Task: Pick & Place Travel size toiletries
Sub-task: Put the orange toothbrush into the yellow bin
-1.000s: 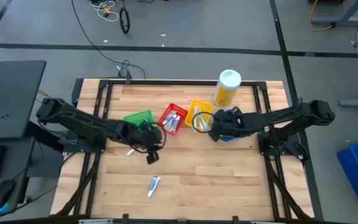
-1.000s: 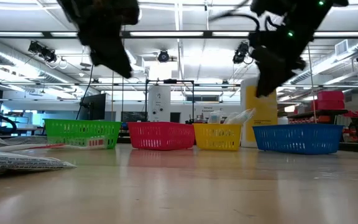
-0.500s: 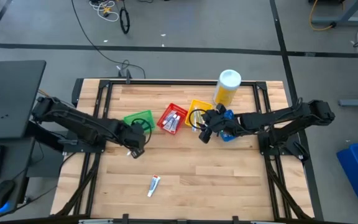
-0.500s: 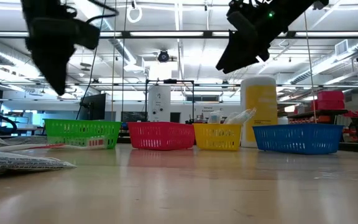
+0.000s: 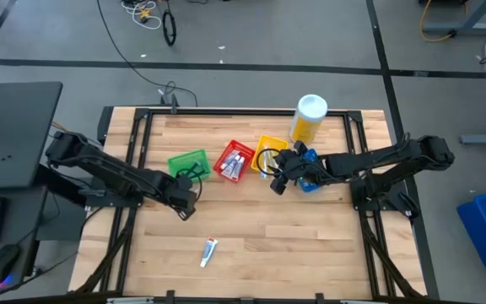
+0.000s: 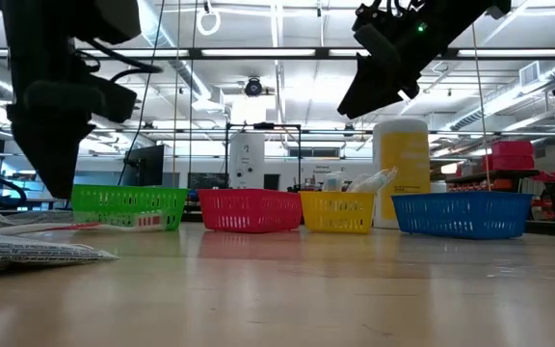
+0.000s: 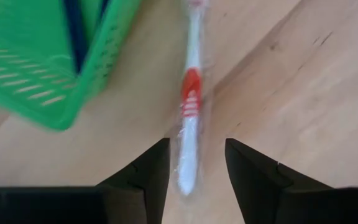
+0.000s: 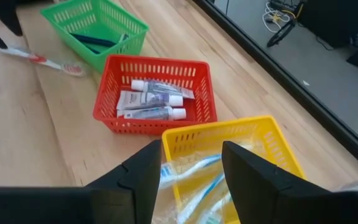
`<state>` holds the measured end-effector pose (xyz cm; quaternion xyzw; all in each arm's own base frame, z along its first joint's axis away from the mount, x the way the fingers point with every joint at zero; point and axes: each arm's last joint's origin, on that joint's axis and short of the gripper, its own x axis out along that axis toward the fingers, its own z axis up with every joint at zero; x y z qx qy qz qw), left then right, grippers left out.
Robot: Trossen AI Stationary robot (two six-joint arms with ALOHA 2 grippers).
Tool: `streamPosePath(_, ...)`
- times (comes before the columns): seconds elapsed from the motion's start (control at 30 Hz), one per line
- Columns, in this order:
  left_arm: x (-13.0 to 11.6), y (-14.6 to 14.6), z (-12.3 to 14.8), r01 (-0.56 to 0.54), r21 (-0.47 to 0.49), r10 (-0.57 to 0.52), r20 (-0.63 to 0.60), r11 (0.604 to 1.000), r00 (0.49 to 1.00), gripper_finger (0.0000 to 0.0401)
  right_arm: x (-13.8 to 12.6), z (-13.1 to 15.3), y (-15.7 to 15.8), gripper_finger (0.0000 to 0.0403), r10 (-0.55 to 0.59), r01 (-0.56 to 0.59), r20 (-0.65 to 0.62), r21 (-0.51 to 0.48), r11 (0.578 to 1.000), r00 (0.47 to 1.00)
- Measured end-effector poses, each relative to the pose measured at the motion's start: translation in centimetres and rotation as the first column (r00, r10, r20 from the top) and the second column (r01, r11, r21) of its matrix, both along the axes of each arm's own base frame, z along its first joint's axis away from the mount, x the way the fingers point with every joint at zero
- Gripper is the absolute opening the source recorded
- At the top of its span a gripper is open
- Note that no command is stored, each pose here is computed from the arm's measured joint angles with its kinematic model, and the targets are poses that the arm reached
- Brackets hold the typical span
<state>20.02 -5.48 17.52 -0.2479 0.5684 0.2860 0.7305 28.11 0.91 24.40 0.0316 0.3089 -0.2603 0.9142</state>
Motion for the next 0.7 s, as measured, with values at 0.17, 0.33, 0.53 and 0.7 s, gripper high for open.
streamPosePath(0.17, -0.1, 0.0, -1.4, -0.003, -0.015, 0.004, 0.044, 1.000, 0.999, 0.0161, 0.0, 0.0, 0.0, 0.0174, 0.000, 0.000, -0.001, 0.000, 1.000, 1.000)
streamPosePath(0.33, -0.4, 0.1, -2.3, -0.006, -0.027, 0.008, 0.056, 1.000, 0.998, 0.0160, 0.0, 0.0, 0.0, 0.0171, 0.000, 0.000, 0.001, 0.000, 1.000, 1.000)
streamPosePath(0.53, -0.9, 0.2, -3.4, 0.004, -0.033, -0.002, 0.058, 0.999, 0.998, 0.0160, 0.0, 0.0, 0.0, 0.0170, 0.000, 0.000, 0.001, 0.000, 1.000, 1.000)
streamPosePath(0.7, -1.4, 0.4, -4.0, 0.003, -0.032, -0.002, 0.043, 0.999, 0.999, 0.0160, 0.0, 0.0, 0.0, 0.0177, 0.000, 0.000, 0.001, 0.000, 1.000, 1.000)
